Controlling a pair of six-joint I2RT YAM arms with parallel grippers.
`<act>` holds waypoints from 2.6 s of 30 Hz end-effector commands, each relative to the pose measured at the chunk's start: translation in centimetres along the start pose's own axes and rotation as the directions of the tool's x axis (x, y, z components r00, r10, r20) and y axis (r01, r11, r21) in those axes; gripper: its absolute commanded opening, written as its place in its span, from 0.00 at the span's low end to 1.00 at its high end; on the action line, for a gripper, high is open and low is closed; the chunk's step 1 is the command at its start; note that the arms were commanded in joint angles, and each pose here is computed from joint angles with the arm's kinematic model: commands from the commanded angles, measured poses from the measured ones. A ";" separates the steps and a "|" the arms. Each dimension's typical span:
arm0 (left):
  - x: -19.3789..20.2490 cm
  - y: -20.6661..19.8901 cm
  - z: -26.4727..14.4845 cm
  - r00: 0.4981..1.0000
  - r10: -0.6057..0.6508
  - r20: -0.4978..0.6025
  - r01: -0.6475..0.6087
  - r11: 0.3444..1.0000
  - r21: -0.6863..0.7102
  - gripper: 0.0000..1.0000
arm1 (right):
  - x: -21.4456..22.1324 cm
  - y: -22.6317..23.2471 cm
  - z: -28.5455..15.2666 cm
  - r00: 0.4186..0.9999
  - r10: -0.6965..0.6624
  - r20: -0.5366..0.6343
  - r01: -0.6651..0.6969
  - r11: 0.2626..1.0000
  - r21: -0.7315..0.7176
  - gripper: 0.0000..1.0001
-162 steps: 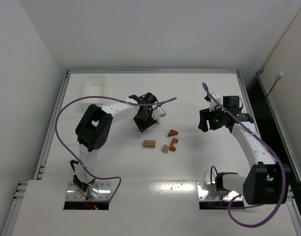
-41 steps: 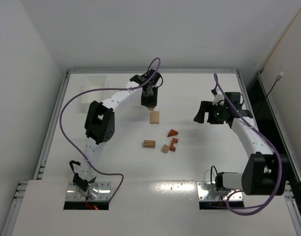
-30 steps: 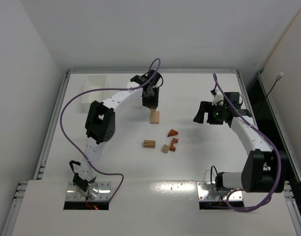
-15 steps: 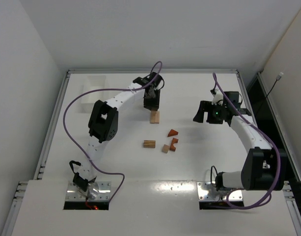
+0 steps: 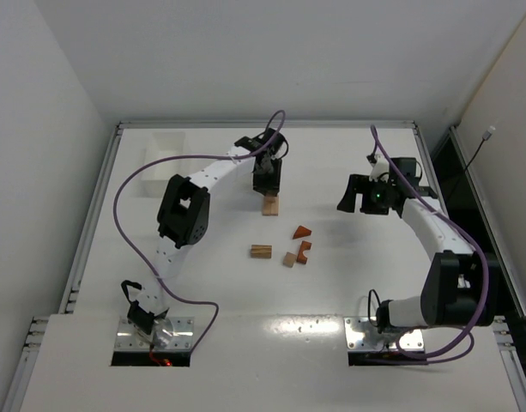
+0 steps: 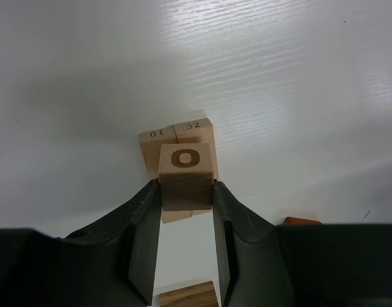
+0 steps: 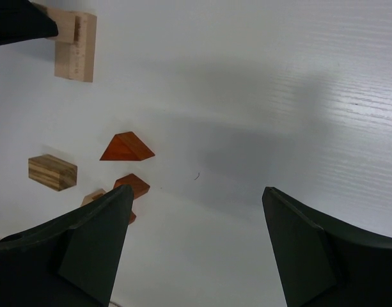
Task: Build the wood block tower
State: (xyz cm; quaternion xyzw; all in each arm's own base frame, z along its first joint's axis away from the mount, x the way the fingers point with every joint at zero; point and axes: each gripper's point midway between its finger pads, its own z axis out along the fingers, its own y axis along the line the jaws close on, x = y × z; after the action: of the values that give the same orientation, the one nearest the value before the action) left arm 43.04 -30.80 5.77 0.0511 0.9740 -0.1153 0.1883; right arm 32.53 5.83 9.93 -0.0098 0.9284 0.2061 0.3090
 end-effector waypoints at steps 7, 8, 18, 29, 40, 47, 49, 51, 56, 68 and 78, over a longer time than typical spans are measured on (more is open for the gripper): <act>-0.8 -1.5 0.0 1.000 0.012 0.023 -0.013 0.999 0.046 0.00 | -2.9 0.9 -0.2 0.998 -0.026 0.065 0.028 0.999 -0.028 0.80; -0.8 -1.5 0.0 1.000 0.012 0.023 -0.013 0.999 0.046 0.00 | -2.9 0.9 -0.2 0.998 -0.026 0.065 0.028 0.999 -0.028 0.80; -0.3 -1.0 0.4 1.000 0.003 0.010 -0.003 1.000 0.029 0.09 | -2.9 0.9 -0.2 0.998 -0.026 0.065 0.028 0.999 -0.028 0.80; 0.0 -0.1 0.9 1.000 -0.008 0.013 0.008 1.000 -0.016 0.06 | -3.0 0.8 0.0 0.998 -0.026 0.065 0.028 0.999 -0.028 0.80; 0.5 0.1 1.4 1.000 -0.017 -0.017 0.017 1.000 0.002 0.22 | -3.4 0.7 -0.1 0.997 -0.030 0.074 0.031 0.999 -0.020 0.80; 1.2 0.3 1.7 0.999 -0.017 -0.039 0.017 1.000 0.000 0.36 | -3.4 0.7 -0.1 0.997 -0.030 0.074 0.031 0.999 -0.020 0.80; 1.2 0.3 1.7 0.999 -0.017 -0.039 0.017 1.000 0.000 0.40 | -3.4 0.7 -0.1 0.997 -0.030 0.074 0.031 0.999 -0.020 0.80; 1.2 0.3 1.7 0.999 -0.017 -0.039 0.017 1.000 0.000 0.46 | -3.2 0.6 0.1 0.998 -0.026 0.066 0.027 0.999 -0.019 0.80; 1.2 0.3 1.7 0.999 -0.017 -0.039 0.017 1.000 0.000 0.70 | -3.2 0.6 0.1 0.997 -0.035 0.066 0.037 0.999 -0.019 0.80; -5.9 -4.0 -7.7 0.962 0.071 0.264 -0.120 0.977 0.176 1.00 | -2.4 0.1 0.2 0.984 -0.174 0.049 0.174 0.985 0.016 0.81; -11.1 -0.2 -19.6 0.835 -0.025 0.550 -0.034 0.995 0.098 1.00 | -3.6 3.3 -1.1 0.856 -0.517 0.032 0.516 0.856 0.017 0.90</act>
State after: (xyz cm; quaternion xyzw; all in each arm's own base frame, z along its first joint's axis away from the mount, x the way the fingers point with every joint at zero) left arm 45.12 -29.86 23.95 0.0703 0.8923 -0.1885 0.4041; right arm 32.93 7.96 10.41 -0.1929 0.9168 0.1450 0.3183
